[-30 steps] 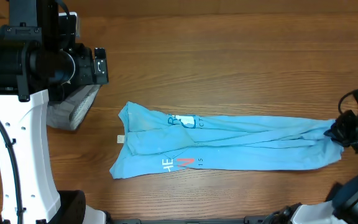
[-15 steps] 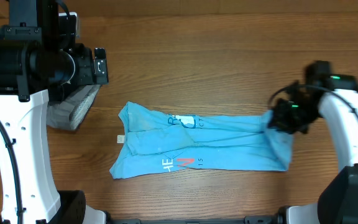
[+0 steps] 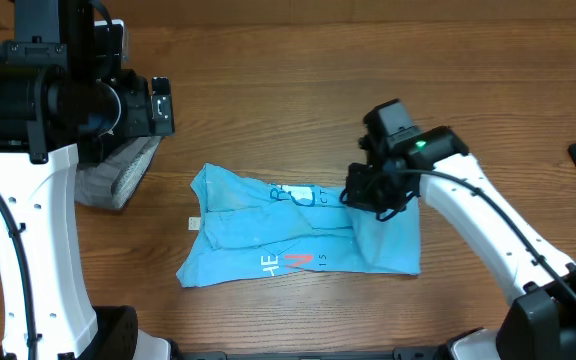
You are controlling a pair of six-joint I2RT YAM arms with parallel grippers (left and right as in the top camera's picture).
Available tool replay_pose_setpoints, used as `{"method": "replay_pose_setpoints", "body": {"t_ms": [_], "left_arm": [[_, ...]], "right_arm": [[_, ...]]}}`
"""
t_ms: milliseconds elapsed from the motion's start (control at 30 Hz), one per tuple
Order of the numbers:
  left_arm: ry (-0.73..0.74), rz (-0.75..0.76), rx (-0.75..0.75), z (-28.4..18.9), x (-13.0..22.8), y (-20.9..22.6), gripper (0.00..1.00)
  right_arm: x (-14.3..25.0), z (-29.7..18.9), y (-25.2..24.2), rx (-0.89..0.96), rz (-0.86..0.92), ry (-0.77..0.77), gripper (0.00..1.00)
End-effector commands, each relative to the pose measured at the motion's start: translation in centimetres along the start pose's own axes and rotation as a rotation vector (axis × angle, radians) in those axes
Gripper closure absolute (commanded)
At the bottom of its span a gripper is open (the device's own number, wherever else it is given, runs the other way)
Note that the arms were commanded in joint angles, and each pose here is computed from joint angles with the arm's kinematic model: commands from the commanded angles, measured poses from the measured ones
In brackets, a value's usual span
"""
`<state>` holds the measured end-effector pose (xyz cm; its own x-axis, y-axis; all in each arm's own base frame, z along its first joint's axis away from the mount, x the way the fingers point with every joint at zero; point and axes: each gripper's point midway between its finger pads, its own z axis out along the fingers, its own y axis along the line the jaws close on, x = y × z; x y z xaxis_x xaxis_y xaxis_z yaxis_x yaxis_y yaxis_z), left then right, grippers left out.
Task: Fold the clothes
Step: 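Lay the folded right end onto the strip's middle with the right gripper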
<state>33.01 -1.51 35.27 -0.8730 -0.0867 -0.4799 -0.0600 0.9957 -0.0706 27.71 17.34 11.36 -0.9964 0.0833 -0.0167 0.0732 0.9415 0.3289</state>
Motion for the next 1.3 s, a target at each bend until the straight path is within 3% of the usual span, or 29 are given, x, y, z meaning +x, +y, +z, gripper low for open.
{"method": "replay_pose_setpoints", "body": {"t_ms": [0, 33, 100, 200, 333, 433, 500, 567, 633, 700, 733, 800, 1067, 1267], "left_arm": [[-0.007, 0.003, 0.004, -0.2, -0.1, 0.1, 0.00], [-0.007, 0.003, 0.004, -0.2, -0.1, 0.1, 0.00], [-0.007, 0.003, 0.004, -0.2, -0.1, 0.1, 0.00], [-0.008, 0.003, 0.003, -0.2, -0.1, 0.1, 0.00], [-0.012, 0.004, 0.004, -0.2, -0.2, 0.1, 0.00], [-0.012, 0.004, 0.004, -0.2, -0.3, 0.1, 0.00], [-0.013, 0.004, 0.004, -0.2, -0.3, 0.1, 0.00], [-0.014, 0.004, 0.004, -0.2, -0.3, 0.1, 0.00], [-0.014, 0.004, 0.004, -0.2, -0.3, 0.1, 0.00], [-0.014, 0.004, 0.004, -0.2, -0.3, 0.1, 0.00], [-0.014, 0.004, 0.004, -0.2, -0.3, 0.1, 0.00], [-0.015, 0.004, 0.004, -0.2, -0.3, 0.1, 0.00], [-0.024, 0.004, 0.005, -0.2, -0.5, 0.0, 0.00], [-0.026, 0.004, 0.005, -0.2, -0.6, 0.0, 0.00]], "right_arm": [[0.0, -0.1, 0.6, 0.013, 0.043, -0.025, 0.96], [0.0, -0.1, 0.6, 0.024, 0.051, -0.030, 0.91], [0.0, -0.1, 0.4, 0.036, 0.057, -0.037, 0.66], [0.2, -0.1, 0.5, 0.032, 0.045, -0.028, 0.76], [1.0, 0.0, 1.1, -0.005, -0.018, 0.017, 0.76], [1.1, -0.1, 0.1, 0.046, -0.034, 0.011, 0.63], [0.3, -0.2, -1.1, 0.103, -0.025, -0.025, 0.47], [-0.8, -0.6, -2.7, 0.159, 0.002, -0.064, 0.41], [-1.6, -0.9, -4.3, 0.181, 0.044, -0.084, 0.54], [-2.1, -0.8, -5.9, 0.180, 0.097, -0.089, 0.80], [-2.1, -0.6, -6.2, 0.179, 0.105, -0.088, 0.89], [-1.9, 0.6, -7.0, 0.150, 0.132, -0.075, 0.96], [1.6, 6.4, -8.5, 0.083, 0.155, 0.028, 0.96], [3.8, 6.9, -3.1, -0.226, -0.071, 0.125, 0.96]]}}
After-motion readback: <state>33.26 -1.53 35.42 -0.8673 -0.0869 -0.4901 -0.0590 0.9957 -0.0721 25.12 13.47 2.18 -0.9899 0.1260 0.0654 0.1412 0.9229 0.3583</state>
